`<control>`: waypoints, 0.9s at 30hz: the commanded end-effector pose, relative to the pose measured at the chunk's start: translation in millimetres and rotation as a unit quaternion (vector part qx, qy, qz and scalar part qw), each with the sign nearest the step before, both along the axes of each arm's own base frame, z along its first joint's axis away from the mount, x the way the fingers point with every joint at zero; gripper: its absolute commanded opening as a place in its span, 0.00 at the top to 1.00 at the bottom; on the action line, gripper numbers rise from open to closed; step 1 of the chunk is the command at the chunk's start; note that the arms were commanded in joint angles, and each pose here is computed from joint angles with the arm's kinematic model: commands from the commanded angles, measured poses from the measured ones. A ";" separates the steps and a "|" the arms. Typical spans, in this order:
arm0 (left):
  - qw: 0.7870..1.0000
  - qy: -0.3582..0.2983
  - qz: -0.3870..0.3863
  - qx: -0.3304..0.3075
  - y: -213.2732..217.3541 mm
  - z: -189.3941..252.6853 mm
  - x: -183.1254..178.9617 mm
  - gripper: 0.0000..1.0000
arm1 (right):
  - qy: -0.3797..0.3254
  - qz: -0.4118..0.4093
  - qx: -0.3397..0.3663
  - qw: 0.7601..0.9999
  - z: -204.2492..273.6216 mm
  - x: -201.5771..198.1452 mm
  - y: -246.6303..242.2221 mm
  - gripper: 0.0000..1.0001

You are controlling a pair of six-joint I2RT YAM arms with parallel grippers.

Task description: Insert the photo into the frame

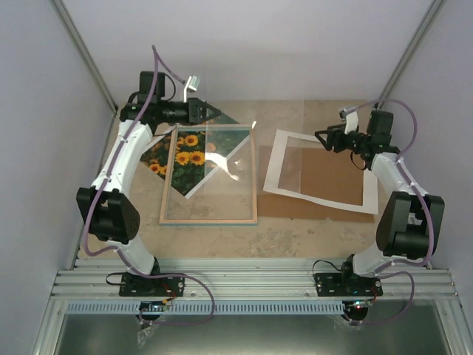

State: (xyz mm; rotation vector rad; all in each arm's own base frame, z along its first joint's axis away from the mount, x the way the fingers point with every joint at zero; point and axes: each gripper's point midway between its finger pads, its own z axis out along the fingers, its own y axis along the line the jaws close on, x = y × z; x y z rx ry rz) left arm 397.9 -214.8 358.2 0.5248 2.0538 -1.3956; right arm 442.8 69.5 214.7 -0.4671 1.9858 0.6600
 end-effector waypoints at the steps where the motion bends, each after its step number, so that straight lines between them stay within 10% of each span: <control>1: 0.996 0.075 0.035 0.038 7.7 -71.5 18.0 1.00 | 0.004 -0.008 -0.004 1.000 -2.7 -8.4 -3.6 0.34; 11: 0.927 0.223 0.139 0.268 94.4 -271.1 30.1 1.00 | 0.015 0.044 -0.003 0.999 -23.9 -12.3 33.2 0.35; 27: 0.908 0.233 0.140 0.318 119.2 -301.3 28.8 1.00 | 0.026 0.145 -0.021 0.989 -55.6 -26.2 123.0 0.35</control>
